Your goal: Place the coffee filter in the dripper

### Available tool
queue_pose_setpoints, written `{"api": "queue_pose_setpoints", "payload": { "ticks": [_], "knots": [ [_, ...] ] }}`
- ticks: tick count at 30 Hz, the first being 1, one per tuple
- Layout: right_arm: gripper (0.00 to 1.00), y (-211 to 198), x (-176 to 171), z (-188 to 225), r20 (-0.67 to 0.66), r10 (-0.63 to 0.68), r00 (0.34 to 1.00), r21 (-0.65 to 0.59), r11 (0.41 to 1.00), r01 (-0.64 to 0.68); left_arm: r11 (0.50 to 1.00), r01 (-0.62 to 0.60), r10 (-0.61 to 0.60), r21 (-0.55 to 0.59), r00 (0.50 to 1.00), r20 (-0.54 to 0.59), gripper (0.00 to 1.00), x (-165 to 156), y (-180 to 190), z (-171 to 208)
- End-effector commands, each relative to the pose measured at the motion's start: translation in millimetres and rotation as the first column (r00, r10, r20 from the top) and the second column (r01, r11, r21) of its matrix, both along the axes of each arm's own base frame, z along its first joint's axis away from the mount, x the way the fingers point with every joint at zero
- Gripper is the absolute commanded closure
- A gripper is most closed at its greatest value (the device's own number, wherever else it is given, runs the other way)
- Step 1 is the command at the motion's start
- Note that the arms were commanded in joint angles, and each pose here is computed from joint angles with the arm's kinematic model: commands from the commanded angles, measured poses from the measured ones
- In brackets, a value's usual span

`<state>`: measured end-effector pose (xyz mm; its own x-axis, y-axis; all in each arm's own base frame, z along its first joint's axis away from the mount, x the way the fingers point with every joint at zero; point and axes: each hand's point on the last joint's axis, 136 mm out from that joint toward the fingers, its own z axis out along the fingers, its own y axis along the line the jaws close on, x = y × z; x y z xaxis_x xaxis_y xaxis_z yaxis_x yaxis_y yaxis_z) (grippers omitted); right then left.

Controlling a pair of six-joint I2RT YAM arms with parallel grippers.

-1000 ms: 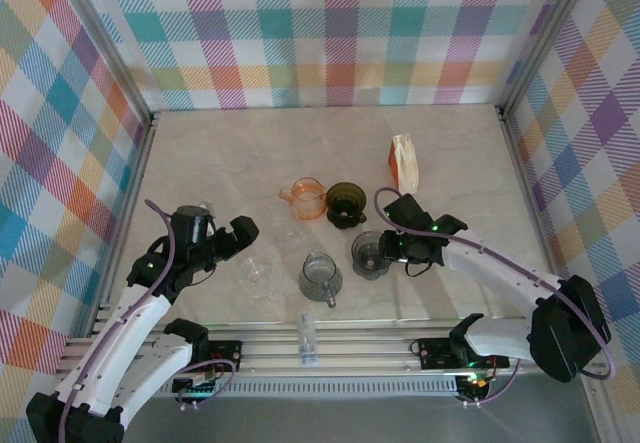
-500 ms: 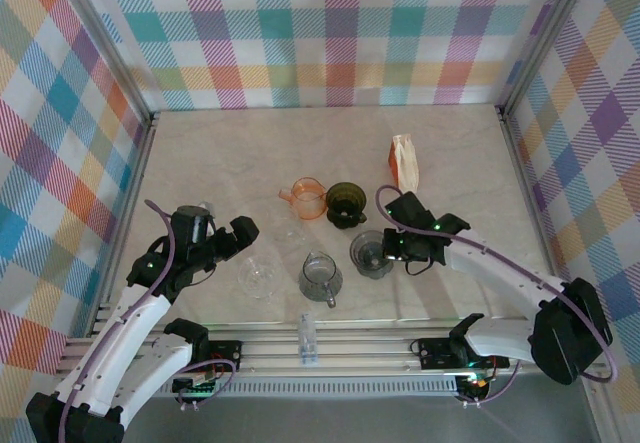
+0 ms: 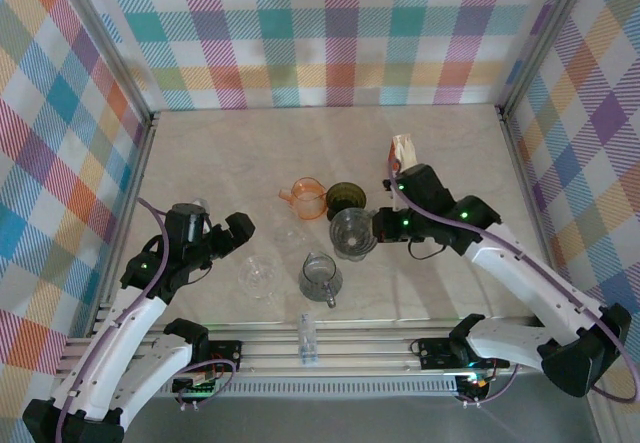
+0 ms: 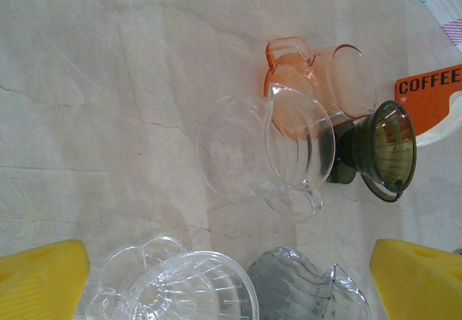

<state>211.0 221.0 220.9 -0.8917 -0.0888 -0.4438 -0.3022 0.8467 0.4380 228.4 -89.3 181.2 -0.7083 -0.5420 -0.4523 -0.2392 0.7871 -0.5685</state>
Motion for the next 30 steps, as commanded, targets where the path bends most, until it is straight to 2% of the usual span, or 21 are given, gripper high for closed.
{"api": "queue_pose_setpoints", "payload": {
  "ticks": [1, 10, 30],
  "knots": [
    [1.0, 32, -23, 6, -0.059, 0.133, 0.989, 0.038, 0.991, -0.131, 1.0, 0.009, -0.01, 0.021, 1.0, 0.012, 0.0, -1, 1, 4],
    [1.0, 72, -28, -4, -0.088, 0.21, 0.974, 0.031, 0.978, -0.208, 1.0, 0.014, -0.014, 0.023, 1.0, 0.017, 0.0, 0, 1, 4],
    [1.0, 71, -22, -43, -0.142, 0.171, 0.975, -0.045, 0.983, -0.179, 0.999, 0.02, -0.021, 0.029, 1.0, 0.006, 0.0, -1, 0, -2]
  ]
}}
